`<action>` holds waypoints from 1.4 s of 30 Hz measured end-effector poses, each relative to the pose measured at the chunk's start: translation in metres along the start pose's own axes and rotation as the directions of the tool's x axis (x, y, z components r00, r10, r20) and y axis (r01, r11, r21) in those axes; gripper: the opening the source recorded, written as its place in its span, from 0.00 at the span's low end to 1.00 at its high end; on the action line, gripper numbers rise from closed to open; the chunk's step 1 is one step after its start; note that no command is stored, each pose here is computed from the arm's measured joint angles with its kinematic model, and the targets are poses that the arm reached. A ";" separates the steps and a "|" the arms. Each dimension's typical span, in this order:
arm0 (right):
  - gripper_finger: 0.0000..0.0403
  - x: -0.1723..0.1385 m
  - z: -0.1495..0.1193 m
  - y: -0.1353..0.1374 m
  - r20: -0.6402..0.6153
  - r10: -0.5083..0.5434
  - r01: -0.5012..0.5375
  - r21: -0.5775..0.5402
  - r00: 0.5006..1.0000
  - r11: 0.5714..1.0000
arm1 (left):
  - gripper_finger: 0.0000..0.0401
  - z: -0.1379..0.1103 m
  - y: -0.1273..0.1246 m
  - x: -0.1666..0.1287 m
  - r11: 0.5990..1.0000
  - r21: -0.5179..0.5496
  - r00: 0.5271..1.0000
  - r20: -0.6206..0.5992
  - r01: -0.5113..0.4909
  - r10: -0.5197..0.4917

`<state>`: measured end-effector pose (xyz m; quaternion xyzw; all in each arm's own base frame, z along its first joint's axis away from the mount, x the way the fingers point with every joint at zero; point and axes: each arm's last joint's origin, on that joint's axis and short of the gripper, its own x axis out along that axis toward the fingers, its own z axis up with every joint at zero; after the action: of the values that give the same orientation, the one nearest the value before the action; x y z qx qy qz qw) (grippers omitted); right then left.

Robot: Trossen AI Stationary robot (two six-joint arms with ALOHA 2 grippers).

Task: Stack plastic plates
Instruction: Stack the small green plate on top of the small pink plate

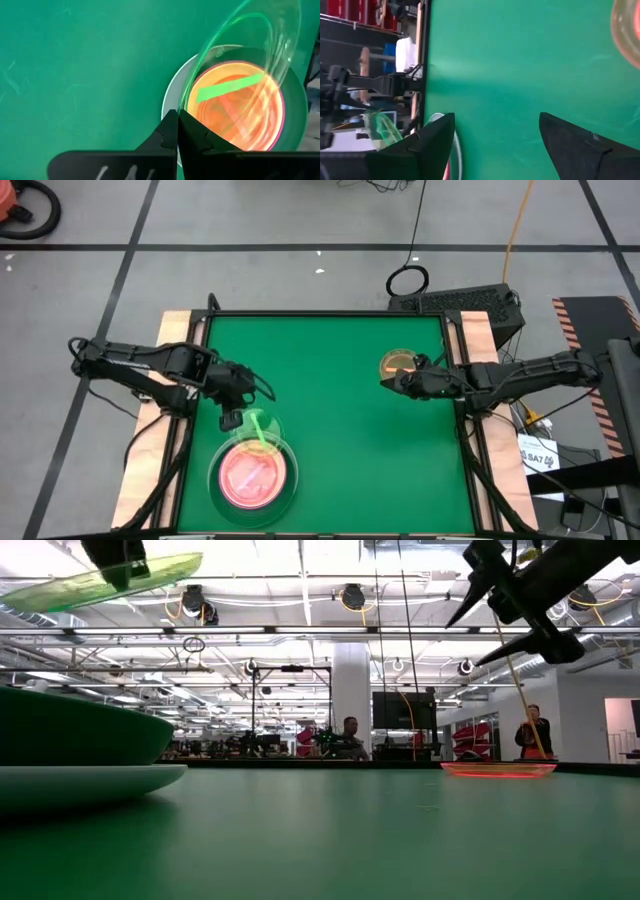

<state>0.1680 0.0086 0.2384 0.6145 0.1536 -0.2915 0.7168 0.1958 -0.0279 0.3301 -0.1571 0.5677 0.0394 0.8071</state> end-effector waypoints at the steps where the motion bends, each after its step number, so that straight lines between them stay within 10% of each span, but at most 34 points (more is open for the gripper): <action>1: 0.70 0.000 -0.001 0.001 0.001 0.007 -0.007 0.002 1.000 1.000 | 0.00 -0.001 -0.002 0.001 1.000 0.010 1.000 -0.003 -0.001 0.001; 42: 0.70 0.016 -0.037 0.012 -0.056 0.090 -0.091 -0.015 0.994 0.996 | 0.00 -0.043 -0.011 0.081 0.998 0.007 0.990 -0.122 -0.068 0.068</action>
<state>0.1934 0.0420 0.2314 0.6224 0.1478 -0.2404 0.7301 0.1877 -0.0605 0.2440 -0.1389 0.6212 0.0565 0.7692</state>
